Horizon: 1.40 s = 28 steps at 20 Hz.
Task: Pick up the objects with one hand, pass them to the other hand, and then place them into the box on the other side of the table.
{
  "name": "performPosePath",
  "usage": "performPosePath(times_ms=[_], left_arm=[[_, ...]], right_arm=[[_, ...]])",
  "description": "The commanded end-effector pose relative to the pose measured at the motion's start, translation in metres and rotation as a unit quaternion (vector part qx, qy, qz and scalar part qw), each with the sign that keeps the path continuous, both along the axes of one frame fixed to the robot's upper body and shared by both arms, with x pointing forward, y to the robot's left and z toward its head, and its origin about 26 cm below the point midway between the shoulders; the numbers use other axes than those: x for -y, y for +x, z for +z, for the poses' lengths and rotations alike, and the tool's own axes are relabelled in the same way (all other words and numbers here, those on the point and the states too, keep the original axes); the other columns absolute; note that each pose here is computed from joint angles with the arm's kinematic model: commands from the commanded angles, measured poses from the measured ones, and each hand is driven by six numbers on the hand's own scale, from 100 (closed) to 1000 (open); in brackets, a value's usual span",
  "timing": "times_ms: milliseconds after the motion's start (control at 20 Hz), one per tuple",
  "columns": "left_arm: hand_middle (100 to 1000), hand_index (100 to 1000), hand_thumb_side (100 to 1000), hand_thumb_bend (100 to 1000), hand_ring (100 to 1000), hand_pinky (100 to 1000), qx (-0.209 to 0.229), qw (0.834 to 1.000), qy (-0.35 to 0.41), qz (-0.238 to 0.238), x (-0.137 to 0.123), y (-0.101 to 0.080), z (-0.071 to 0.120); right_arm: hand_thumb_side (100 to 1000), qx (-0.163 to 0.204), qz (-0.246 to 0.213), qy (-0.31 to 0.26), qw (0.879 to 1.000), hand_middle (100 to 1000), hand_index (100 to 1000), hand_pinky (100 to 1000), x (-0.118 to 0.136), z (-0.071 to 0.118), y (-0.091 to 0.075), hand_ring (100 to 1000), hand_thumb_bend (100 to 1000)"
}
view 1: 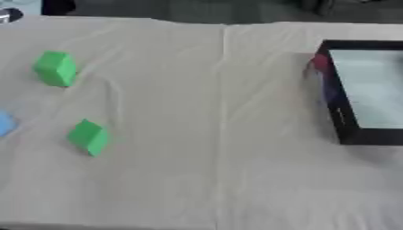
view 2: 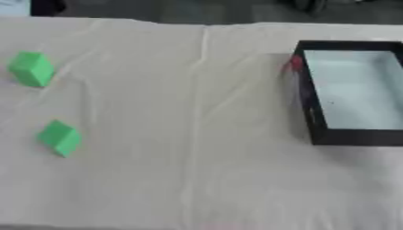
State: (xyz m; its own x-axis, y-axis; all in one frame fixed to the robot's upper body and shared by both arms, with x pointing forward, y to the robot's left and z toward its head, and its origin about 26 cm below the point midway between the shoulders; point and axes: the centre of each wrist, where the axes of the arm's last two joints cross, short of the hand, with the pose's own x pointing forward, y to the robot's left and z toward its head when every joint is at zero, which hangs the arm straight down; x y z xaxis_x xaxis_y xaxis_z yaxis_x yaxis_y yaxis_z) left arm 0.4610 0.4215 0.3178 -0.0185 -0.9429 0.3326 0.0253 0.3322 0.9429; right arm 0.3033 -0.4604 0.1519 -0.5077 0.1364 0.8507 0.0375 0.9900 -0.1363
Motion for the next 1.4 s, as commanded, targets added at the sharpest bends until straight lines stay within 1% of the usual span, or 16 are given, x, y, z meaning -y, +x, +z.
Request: performPosePath(times_ms=[50, 100, 200, 300, 450, 550, 1050, 1250, 1400], left_arm=[[935, 785, 100, 722, 878, 867, -0.072, 0.995, 0.074, 0.007, 0.006, 0.005, 0.012], [907, 783, 100, 718, 879, 867, -0.086, 0.992, 0.094, 0.009, 0.011, 0.008, 0.013], [878, 779, 100, 707, 879, 870, -0.1, 0.988, 0.118, 0.011, 0.019, 0.013, 0.016], [871, 782, 100, 719, 880, 871, -0.106, 0.984, 0.14, 0.013, 0.025, 0.016, 0.018], [846, 778, 100, 693, 879, 870, -0.113, 0.978, 0.172, 0.018, 0.032, 0.019, 0.018], [825, 769, 100, 669, 876, 869, -0.111, 0.977, 0.181, 0.02, 0.034, 0.02, 0.017], [820, 743, 100, 652, 860, 863, -0.137, 0.965, 0.221, 0.035, 0.032, 0.022, 0.015], [833, 755, 100, 637, 862, 862, -0.144, 0.954, 0.259, 0.048, 0.031, 0.021, 0.016], [835, 751, 100, 630, 864, 864, -0.136, 0.948, 0.283, 0.053, 0.029, 0.021, 0.017]], right_arm=[[523, 0.014, 0.001, -0.024, 1.0, 976, 916, 1000, 0.007, 0.017, 0.0, 950, 100], [523, 0.013, 0.002, -0.025, 1.0, 976, 916, 1000, 0.007, 0.017, 0.0, 950, 100], [523, 0.011, 0.003, -0.026, 1.0, 976, 916, 1000, 0.007, 0.015, 0.001, 950, 100], [523, 0.008, 0.002, -0.027, 1.0, 976, 916, 1000, 0.007, 0.013, 0.001, 950, 100], [523, 0.006, 0.002, -0.029, 1.0, 975, 916, 1000, 0.007, 0.012, 0.001, 949, 100], [523, 0.005, 0.001, -0.03, 1.0, 975, 916, 1000, 0.007, 0.011, 0.001, 949, 100], [523, -0.002, -0.004, -0.035, 0.999, 973, 914, 1000, 0.008, 0.006, 0.0, 947, 100], [523, -0.004, -0.006, -0.038, 0.999, 973, 914, 1000, 0.008, 0.005, 0.0, 946, 100], [523, -0.005, -0.005, -0.04, 0.999, 971, 913, 1000, 0.008, 0.005, 0.0, 945, 100]])
